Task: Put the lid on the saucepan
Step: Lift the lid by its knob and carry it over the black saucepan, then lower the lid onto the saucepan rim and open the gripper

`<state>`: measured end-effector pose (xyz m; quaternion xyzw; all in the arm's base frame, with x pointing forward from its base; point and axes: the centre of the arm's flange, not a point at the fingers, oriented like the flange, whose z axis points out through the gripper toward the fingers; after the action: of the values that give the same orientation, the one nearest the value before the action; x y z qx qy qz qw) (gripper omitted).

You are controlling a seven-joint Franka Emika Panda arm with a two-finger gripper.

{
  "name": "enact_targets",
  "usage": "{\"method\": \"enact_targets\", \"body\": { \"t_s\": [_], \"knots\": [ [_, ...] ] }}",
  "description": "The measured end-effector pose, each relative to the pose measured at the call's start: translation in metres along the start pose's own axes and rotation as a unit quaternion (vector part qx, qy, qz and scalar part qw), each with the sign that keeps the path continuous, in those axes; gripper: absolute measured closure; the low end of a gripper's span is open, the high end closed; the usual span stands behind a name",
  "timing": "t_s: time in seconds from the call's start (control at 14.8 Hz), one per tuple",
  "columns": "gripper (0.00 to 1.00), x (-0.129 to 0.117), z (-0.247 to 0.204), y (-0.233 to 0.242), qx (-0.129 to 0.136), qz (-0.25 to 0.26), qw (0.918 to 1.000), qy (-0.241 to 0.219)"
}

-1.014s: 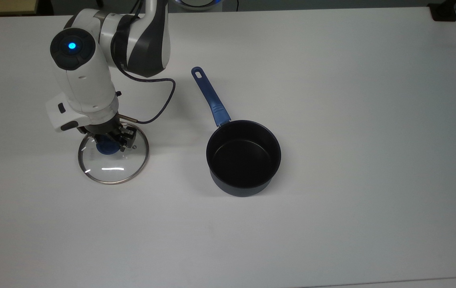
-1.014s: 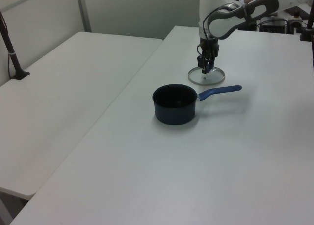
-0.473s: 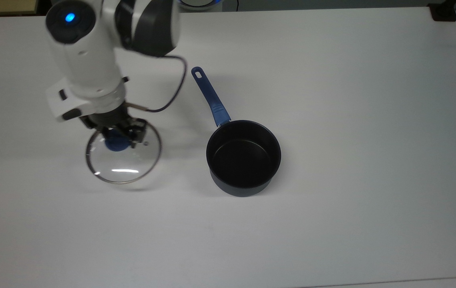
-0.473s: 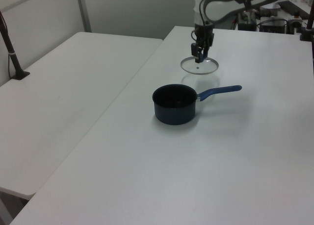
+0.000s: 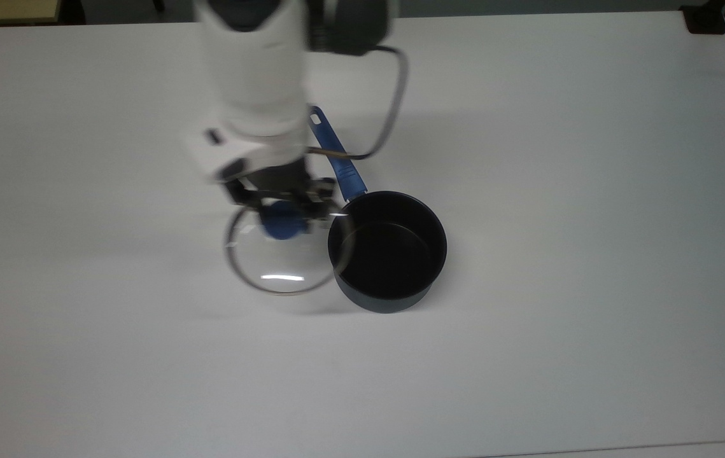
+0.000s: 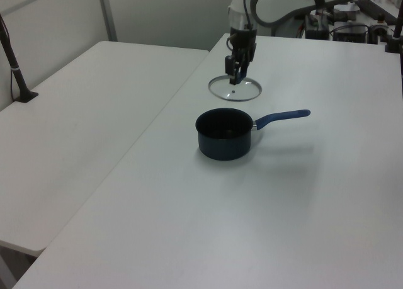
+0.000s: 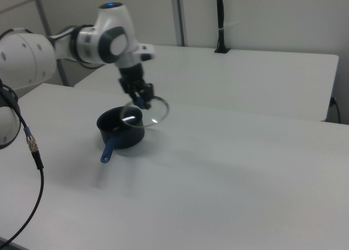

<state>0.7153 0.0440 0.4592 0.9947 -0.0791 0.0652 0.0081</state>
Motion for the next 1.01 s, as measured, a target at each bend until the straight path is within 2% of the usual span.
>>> {"method": "enact_targets", "body": {
  "t_s": [0.34,1.01],
  "knots": [
    [0.4,-0.023,-0.003,-0.083,0.005,-0.045,0.999,0.001],
    [0.4,-0.036,0.03,-0.117,-0.016,-0.078,0.9967,-0.018]
  ]
}}
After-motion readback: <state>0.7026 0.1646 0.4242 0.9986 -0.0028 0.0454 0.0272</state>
